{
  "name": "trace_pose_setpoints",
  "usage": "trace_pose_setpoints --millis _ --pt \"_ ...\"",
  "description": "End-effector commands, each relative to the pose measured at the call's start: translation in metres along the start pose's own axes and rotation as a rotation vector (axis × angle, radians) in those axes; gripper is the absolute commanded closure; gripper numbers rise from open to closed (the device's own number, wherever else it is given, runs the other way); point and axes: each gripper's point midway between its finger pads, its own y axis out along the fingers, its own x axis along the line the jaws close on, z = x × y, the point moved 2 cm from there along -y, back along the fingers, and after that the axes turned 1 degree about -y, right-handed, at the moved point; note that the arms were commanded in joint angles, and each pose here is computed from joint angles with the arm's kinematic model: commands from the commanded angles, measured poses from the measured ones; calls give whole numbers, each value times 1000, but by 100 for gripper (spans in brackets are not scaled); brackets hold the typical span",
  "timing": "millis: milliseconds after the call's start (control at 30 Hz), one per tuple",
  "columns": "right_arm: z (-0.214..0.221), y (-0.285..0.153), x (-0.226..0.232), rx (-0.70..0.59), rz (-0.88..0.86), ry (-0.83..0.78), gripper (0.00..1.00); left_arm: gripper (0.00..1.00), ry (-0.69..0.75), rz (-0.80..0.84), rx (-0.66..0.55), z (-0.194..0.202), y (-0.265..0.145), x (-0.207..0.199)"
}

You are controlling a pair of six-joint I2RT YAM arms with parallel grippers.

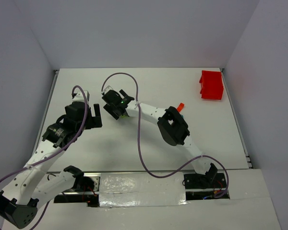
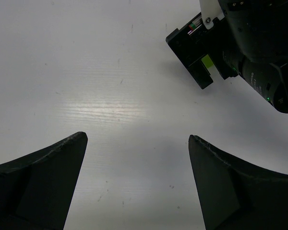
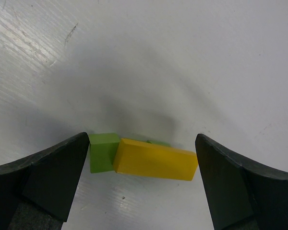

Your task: Build the wood block tower

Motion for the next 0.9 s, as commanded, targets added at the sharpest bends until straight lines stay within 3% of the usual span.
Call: trace_pose_setpoints --millis 0,867 --pt "-7 3 -6 -13 28 25 1 1 2 10 -19 -5 1 -2" --pt "-11 5 -16 -18 53 77 1 1 0 7 -20 -4 1 -1"
